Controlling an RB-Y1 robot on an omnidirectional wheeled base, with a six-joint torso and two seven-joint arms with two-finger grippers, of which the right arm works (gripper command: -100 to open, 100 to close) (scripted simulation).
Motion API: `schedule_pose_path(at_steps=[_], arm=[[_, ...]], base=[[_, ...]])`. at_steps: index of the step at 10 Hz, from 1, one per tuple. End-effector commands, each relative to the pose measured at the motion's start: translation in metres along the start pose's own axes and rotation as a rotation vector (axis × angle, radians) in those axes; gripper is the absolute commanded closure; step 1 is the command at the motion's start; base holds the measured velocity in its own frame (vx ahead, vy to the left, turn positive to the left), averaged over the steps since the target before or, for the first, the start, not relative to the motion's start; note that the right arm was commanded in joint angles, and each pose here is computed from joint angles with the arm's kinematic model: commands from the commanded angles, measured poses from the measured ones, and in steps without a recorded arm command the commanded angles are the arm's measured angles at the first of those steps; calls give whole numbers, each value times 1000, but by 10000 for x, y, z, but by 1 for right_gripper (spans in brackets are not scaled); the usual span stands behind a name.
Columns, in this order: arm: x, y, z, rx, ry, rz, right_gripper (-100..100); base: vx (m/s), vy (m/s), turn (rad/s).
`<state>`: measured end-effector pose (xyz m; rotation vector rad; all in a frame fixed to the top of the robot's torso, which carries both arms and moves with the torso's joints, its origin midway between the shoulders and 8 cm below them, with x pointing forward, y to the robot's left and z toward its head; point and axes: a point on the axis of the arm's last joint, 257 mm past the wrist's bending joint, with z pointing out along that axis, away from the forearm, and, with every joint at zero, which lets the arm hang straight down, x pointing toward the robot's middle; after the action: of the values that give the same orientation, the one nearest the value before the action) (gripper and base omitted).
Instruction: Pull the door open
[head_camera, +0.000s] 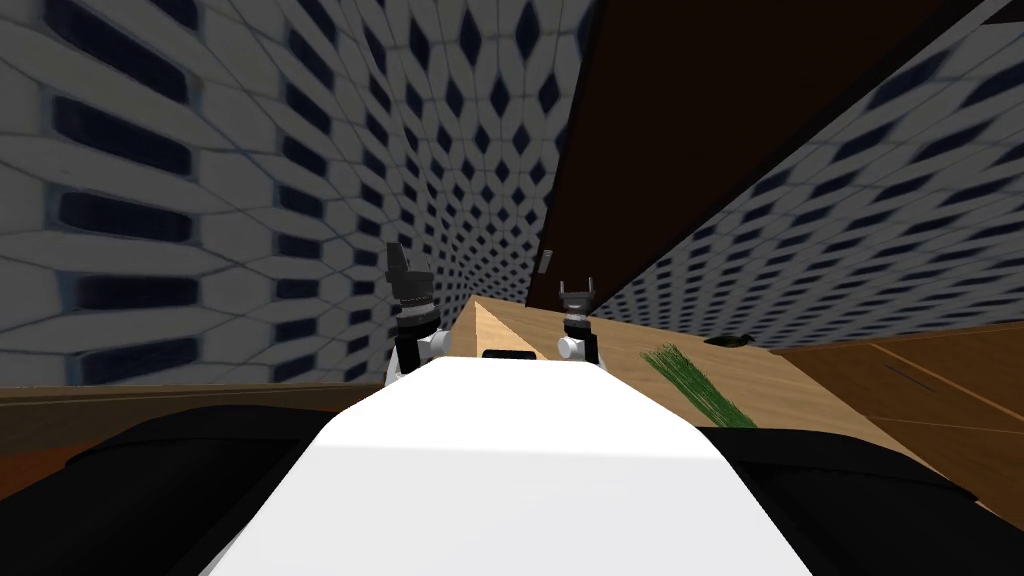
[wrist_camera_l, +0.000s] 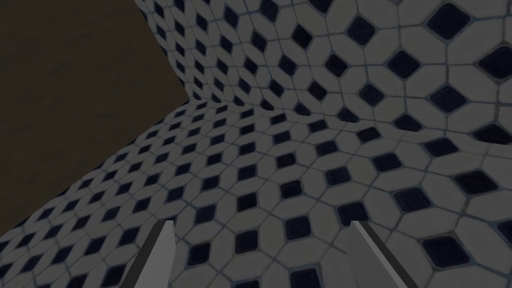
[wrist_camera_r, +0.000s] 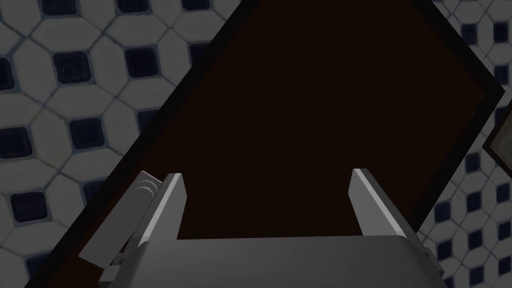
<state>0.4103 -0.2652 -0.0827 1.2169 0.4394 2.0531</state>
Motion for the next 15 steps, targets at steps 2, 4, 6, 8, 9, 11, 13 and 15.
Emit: schedule_pose_path(at_steps=[2,4,6,8,9,11,13,15], arm=[[-173,-115,-29,26,-38,73,-100],[-302,-200,-48,44,-68,126,-100],[-431,-283,-71,61,-99,178,-100],[-558,-362,-96,76,-130,228,-100],[-621,-401,-110,83,-146,253,-100],[-747,-476,-141,95,-179,301,-100],[-868,-545,-173,105,-211,347,-100],[-988,-610,-207,114,-243,391,-100]], base=[[100,6,-6],[91,20,-6],[99,10,-6],[107,7,-6],[104,19,-4],[98,10,-8],[89,16,-4],[104,7,-5]])
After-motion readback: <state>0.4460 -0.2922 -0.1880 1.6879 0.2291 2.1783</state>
